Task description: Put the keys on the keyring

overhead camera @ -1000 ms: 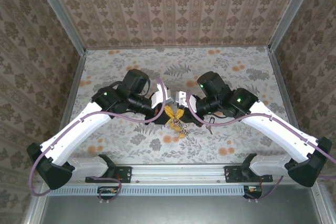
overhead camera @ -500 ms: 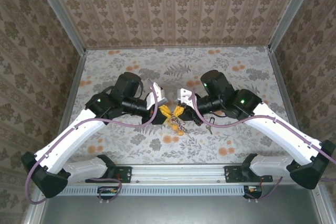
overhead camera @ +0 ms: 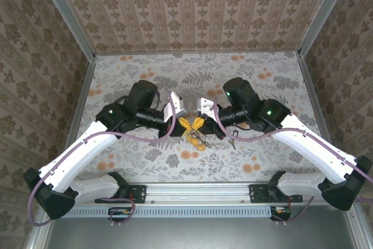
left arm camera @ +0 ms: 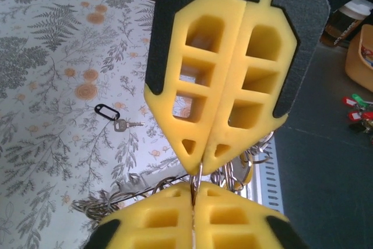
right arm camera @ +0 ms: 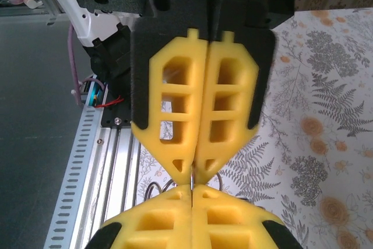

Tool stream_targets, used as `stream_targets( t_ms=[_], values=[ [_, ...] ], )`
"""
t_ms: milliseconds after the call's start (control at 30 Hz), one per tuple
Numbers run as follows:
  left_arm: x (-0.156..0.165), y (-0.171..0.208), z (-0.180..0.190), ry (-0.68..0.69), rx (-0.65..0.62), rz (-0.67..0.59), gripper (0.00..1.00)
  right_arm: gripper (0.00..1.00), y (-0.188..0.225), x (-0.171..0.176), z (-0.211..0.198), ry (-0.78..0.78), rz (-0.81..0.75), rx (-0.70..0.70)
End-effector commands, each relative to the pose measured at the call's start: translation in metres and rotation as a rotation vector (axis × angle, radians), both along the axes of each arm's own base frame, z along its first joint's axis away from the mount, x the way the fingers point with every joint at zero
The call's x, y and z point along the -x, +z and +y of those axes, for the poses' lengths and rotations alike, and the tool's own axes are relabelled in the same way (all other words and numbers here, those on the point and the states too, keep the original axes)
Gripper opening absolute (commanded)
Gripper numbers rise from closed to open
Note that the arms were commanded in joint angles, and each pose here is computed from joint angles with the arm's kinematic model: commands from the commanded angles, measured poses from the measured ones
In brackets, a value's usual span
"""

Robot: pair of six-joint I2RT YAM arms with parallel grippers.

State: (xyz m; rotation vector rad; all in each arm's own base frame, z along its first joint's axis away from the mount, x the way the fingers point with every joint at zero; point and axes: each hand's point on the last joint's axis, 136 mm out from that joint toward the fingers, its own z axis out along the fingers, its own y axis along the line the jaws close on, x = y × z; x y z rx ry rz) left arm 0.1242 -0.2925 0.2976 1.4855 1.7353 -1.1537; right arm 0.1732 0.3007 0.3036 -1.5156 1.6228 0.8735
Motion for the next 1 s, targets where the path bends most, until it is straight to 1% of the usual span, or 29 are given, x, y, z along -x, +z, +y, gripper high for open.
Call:
stream_targets(
  t_ms=[0, 167, 200, 267, 300, 333, 400, 500, 667, 700, 800, 867, 967],
  values=[
    [0.001, 0.008, -0.007, -0.025, 0.034, -0.009, 0.00, 0.00, 0.023, 0.008, 0.004, 0.045, -0.039, -0.090],
    [0.004, 0.013, -0.008, -0.042, 0.049, -0.008, 0.00, 0.00, 0.021, 0.007, 0.004, 0.034, -0.036, -0.090],
    [0.004, 0.014, -0.008, -0.045, 0.055, -0.012, 0.00, 0.04, 0.021, 0.007, 0.003, 0.026, -0.032, -0.098],
    [0.004, 0.017, -0.008, -0.049, 0.071, -0.022, 0.00, 0.22, 0.024, 0.008, 0.004, 0.015, -0.032, -0.132],
    [0.005, 0.020, -0.009, -0.052, 0.084, -0.028, 0.00, 0.32, 0.024, 0.007, 0.003, 0.000, -0.028, -0.147],
    [0.005, 0.024, -0.009, -0.054, 0.098, -0.035, 0.00, 0.39, 0.023, 0.005, 0.002, -0.021, -0.020, -0.155],
    [0.005, 0.029, -0.009, -0.055, 0.115, -0.047, 0.00, 0.45, 0.021, 0.002, -0.002, -0.060, -0.002, -0.175],
    [0.003, 0.035, -0.009, -0.044, 0.137, -0.070, 0.00, 0.46, 0.018, -0.002, -0.009, -0.109, 0.034, -0.210],
    [-0.001, 0.033, -0.009, -0.028, 0.145, -0.072, 0.00, 0.41, 0.022, -0.007, -0.025, -0.179, 0.053, -0.268],
    [-0.003, 0.029, -0.009, -0.019, 0.135, -0.069, 0.00, 0.39, 0.023, -0.011, -0.029, -0.201, 0.057, -0.277],
    [-0.016, 0.014, -0.006, 0.037, 0.089, -0.043, 0.00, 0.39, 0.017, -0.022, -0.038, -0.264, 0.083, -0.284],
    [-0.033, -0.002, -0.003, 0.103, 0.039, -0.006, 0.00, 0.42, 0.005, -0.033, -0.044, -0.332, 0.109, -0.271],
    [-0.052, -0.023, 0.004, 0.199, -0.040, 0.043, 0.00, 0.47, -0.019, -0.039, -0.049, -0.389, 0.164, -0.224]
  ],
)
